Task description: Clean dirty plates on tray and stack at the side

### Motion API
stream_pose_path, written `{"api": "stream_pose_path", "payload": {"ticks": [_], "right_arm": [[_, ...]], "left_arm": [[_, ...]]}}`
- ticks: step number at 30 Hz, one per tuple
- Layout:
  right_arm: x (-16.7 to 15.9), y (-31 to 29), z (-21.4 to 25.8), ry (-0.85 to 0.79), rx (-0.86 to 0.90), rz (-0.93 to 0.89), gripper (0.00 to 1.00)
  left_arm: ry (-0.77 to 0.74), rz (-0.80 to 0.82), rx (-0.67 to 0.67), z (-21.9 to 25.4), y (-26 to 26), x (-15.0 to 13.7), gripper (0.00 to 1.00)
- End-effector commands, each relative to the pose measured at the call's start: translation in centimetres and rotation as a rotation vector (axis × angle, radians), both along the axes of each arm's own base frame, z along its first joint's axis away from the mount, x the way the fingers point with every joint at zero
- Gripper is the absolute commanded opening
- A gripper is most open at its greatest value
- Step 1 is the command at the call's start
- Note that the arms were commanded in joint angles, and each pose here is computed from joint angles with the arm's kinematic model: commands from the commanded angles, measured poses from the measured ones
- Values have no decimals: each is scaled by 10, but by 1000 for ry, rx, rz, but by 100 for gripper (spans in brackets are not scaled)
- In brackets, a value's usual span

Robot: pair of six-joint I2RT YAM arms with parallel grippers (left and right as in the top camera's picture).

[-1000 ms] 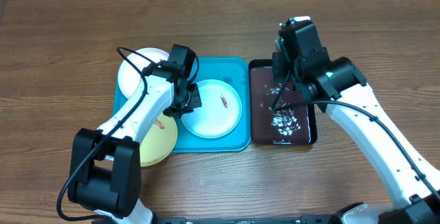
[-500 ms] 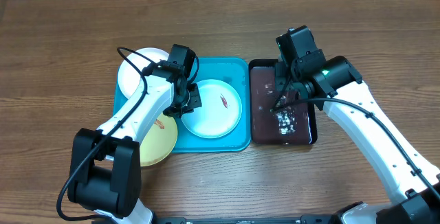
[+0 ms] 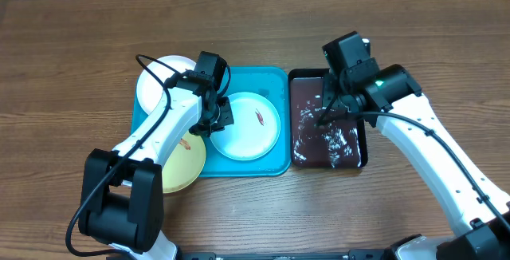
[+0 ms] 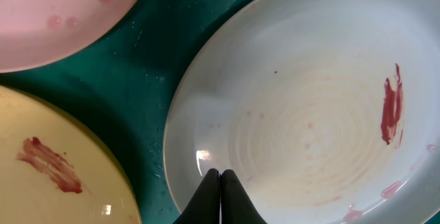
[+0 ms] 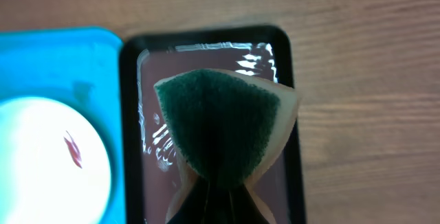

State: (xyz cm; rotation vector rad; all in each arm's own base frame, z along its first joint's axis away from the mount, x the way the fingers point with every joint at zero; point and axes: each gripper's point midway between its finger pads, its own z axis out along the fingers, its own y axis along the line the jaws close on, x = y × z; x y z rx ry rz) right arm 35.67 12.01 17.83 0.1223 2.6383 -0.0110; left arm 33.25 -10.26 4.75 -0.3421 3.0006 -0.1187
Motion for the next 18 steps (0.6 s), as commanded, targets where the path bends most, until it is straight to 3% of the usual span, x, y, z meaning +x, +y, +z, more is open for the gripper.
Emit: {"api": "stream_pose_path", "payload": {"ticks": [1, 4, 7, 18], "right_arm": [[3, 4, -3, -2, 10, 54, 4], [2, -11, -5, -2, 7, -70, 4], [-5, 14, -9, 53, 108, 46, 4], [-12, 13, -13, 85, 101, 51, 4]], "left_arm": [[1, -21, 18, -5, 2, 1, 6], [2, -22, 18, -5, 1, 1, 7], [-6, -16, 58, -5, 8, 3, 11], [-24, 2, 131, -4, 22, 6, 35]]}}
